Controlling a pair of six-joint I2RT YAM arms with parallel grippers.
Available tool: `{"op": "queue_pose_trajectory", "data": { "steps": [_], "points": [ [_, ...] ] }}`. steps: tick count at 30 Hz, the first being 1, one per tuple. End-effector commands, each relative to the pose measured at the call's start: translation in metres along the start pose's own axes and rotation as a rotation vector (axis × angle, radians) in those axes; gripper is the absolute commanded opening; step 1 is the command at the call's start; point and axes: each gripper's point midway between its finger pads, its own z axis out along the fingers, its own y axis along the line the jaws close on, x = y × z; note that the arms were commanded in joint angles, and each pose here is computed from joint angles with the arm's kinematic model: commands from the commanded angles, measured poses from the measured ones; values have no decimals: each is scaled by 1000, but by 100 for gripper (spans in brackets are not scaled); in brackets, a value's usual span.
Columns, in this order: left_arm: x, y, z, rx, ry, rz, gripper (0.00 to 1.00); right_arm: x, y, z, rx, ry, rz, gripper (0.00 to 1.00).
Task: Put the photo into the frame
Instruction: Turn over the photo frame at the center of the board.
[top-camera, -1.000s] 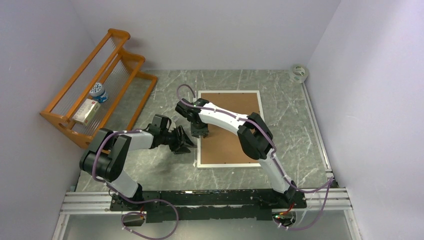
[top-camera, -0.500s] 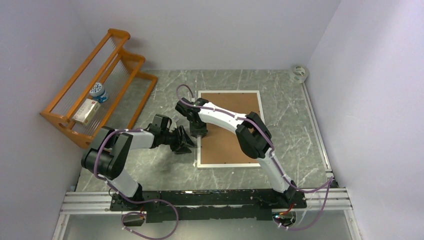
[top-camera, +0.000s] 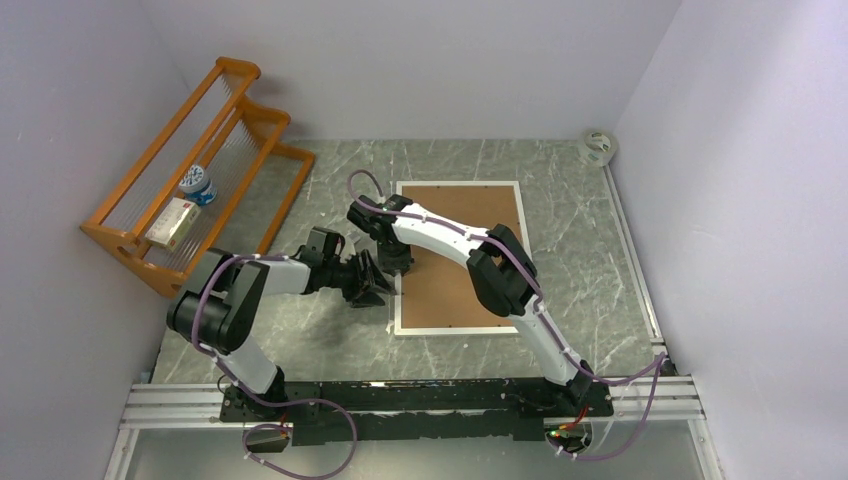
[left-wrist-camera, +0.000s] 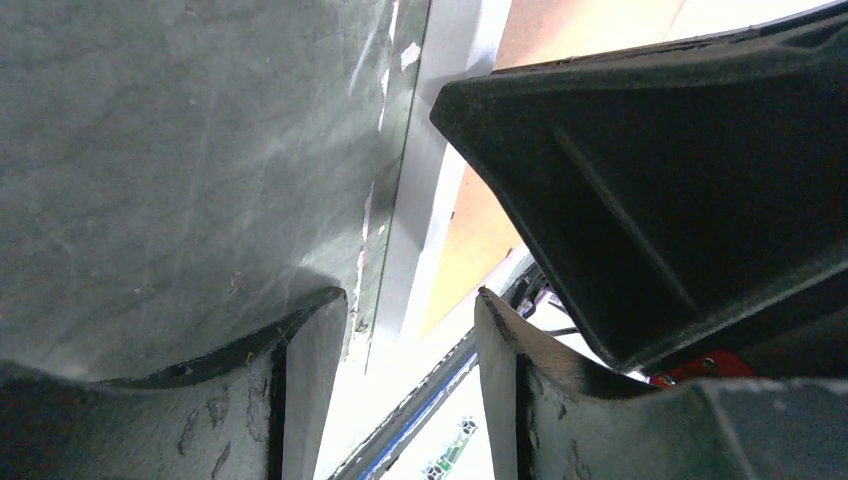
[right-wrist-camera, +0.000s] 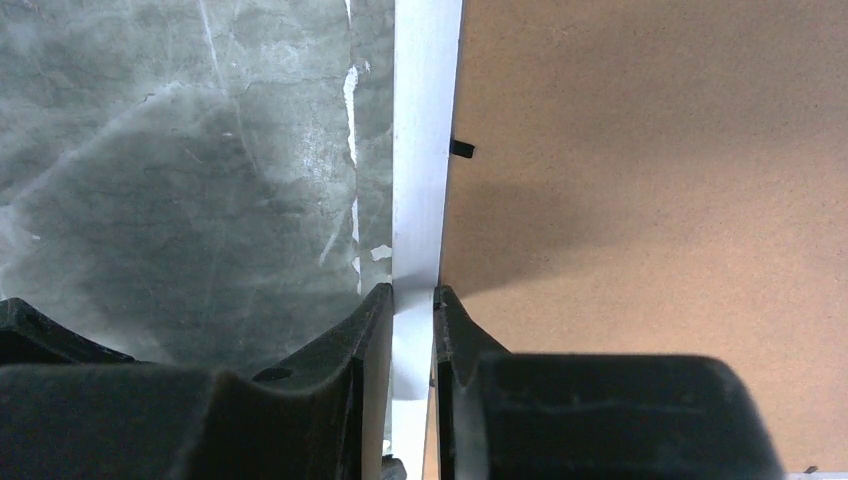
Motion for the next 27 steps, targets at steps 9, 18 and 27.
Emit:
{"op": "queue_pose_trajectory", "data": {
  "steps": [9, 18, 27],
  "points": [
    [-4, 9, 14, 6, 23, 35, 60, -21, 17, -38, -97, -66, 25, 0],
    [-3, 4, 21, 67, 51, 20, 59, -31, 25, -68, -180, -94, 59, 0],
    [-4, -5, 24, 106, 64, 20, 57, -34, 34, -80, -247, -93, 84, 0]
  ]
}}
